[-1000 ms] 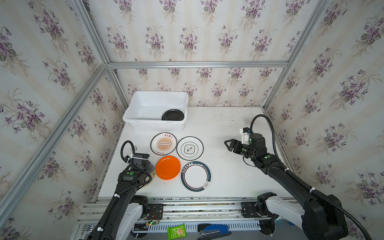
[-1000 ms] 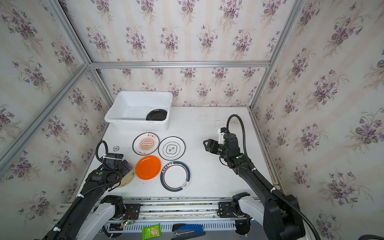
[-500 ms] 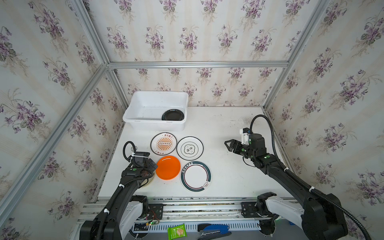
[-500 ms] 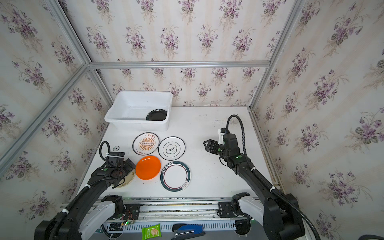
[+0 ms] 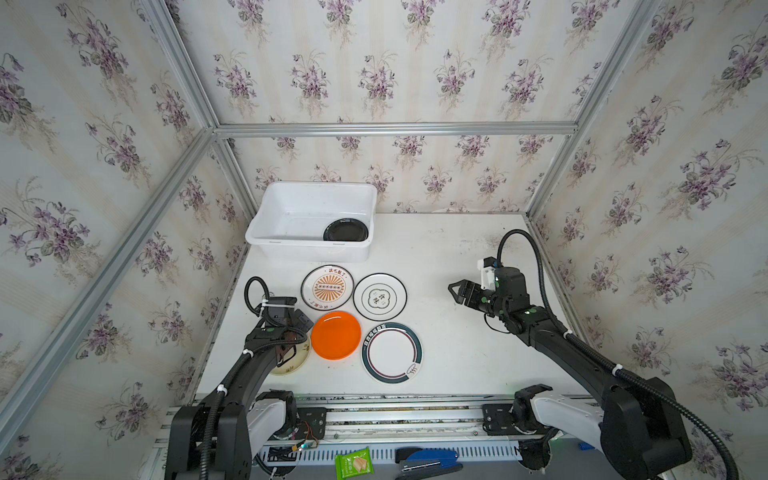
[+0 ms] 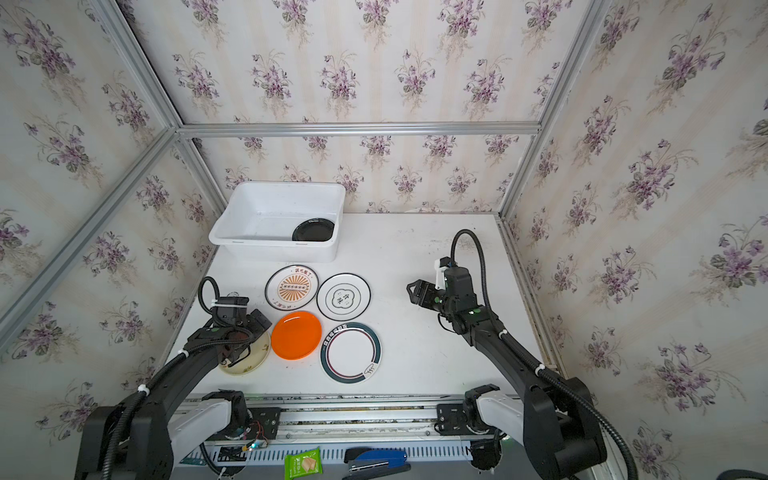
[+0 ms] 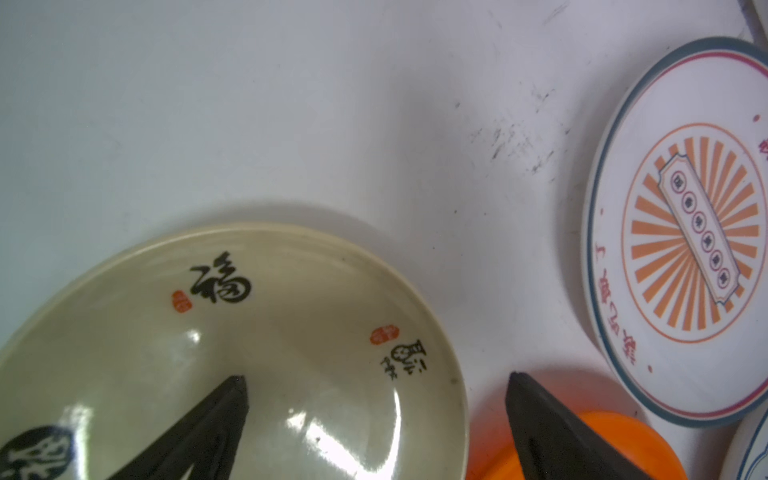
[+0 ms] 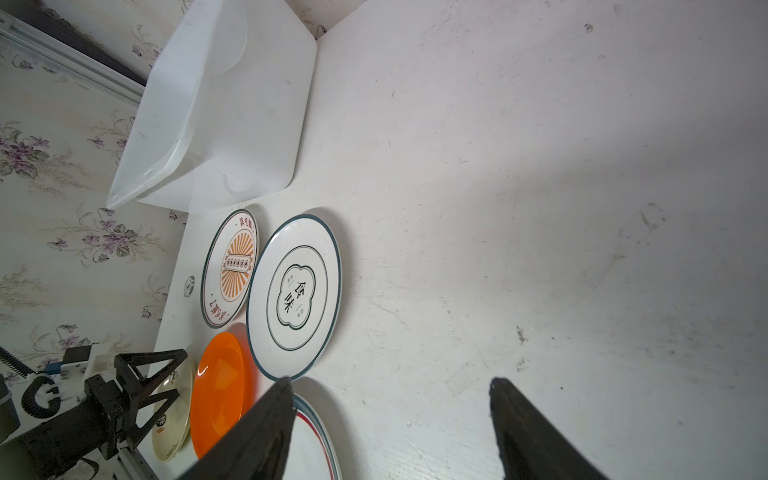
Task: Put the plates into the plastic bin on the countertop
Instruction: 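Lower the open left gripper onto the cream plate's rim nearest the robot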
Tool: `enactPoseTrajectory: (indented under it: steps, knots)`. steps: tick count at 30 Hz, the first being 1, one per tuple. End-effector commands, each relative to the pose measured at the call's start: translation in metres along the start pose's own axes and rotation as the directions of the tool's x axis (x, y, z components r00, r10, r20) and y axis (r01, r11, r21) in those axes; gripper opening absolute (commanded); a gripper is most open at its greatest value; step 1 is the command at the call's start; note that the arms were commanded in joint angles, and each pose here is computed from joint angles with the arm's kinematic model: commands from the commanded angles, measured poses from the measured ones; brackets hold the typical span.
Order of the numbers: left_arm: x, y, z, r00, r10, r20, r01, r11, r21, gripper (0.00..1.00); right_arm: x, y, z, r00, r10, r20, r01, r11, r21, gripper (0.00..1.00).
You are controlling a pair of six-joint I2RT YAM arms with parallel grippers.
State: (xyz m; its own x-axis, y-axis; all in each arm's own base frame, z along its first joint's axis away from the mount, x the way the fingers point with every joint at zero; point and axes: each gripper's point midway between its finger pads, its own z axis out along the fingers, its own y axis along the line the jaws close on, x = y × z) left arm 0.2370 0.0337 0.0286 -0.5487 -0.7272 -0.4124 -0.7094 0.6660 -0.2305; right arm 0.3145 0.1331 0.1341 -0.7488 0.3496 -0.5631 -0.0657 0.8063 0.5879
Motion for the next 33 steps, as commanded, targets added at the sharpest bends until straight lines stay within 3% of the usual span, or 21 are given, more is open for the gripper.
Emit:
enactPoseTrajectory:
  steps: [1,33]
  knots:
    - [0.008,-0.002,0.003,0.998,-0.005,-0.060,0.006,1.000,0.009,0.99,-0.012,0.007,-0.001,0.999,-0.012,0.035,0.013,1.000,-0.013,0.76]
    - [-0.047,-0.047,0.027,0.998,-0.037,-0.055,0.041,0.996,0.078,0.99,-0.014,0.006,0.016,1.000,0.023,-0.012,-0.023,1.000,-0.010,0.76]
